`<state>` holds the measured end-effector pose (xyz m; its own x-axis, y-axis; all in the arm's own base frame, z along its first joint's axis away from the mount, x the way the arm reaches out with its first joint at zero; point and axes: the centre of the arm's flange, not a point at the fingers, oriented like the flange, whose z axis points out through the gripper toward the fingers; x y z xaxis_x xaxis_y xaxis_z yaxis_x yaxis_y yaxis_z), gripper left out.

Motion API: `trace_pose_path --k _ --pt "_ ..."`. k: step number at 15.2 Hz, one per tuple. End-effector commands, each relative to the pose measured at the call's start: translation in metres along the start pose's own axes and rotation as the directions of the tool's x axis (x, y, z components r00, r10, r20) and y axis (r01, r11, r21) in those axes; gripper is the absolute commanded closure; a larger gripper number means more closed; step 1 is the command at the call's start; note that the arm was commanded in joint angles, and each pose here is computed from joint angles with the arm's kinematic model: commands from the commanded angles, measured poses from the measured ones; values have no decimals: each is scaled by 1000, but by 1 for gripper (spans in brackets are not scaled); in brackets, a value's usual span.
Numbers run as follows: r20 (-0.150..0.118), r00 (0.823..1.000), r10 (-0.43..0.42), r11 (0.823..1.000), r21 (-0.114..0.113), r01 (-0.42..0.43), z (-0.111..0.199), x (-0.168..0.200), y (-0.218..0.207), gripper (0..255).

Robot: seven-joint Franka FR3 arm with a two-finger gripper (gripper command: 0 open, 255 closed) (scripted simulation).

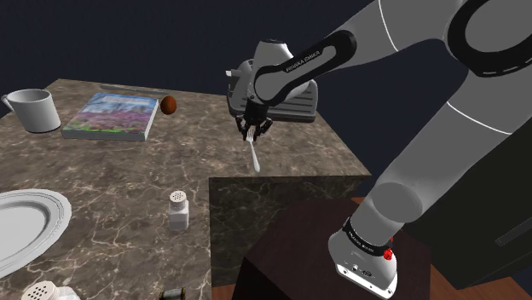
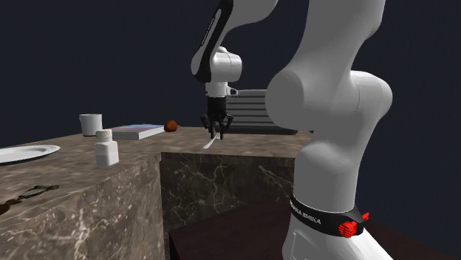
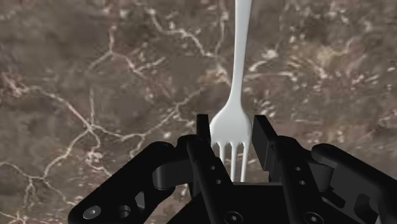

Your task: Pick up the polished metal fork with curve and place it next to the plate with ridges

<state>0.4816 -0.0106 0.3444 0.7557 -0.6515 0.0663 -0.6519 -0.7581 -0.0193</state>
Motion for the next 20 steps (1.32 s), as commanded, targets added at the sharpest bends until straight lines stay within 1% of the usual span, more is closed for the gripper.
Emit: trace_pose_path --k 1,13,20 --pt "1 1000 -1 1000 0 1 -10 0 0 255" --pt "1 1000 -1 1000 0 1 -73 4 -1 255" --pt "1 1000 -1 1000 0 1 -76 -58 -69 255"
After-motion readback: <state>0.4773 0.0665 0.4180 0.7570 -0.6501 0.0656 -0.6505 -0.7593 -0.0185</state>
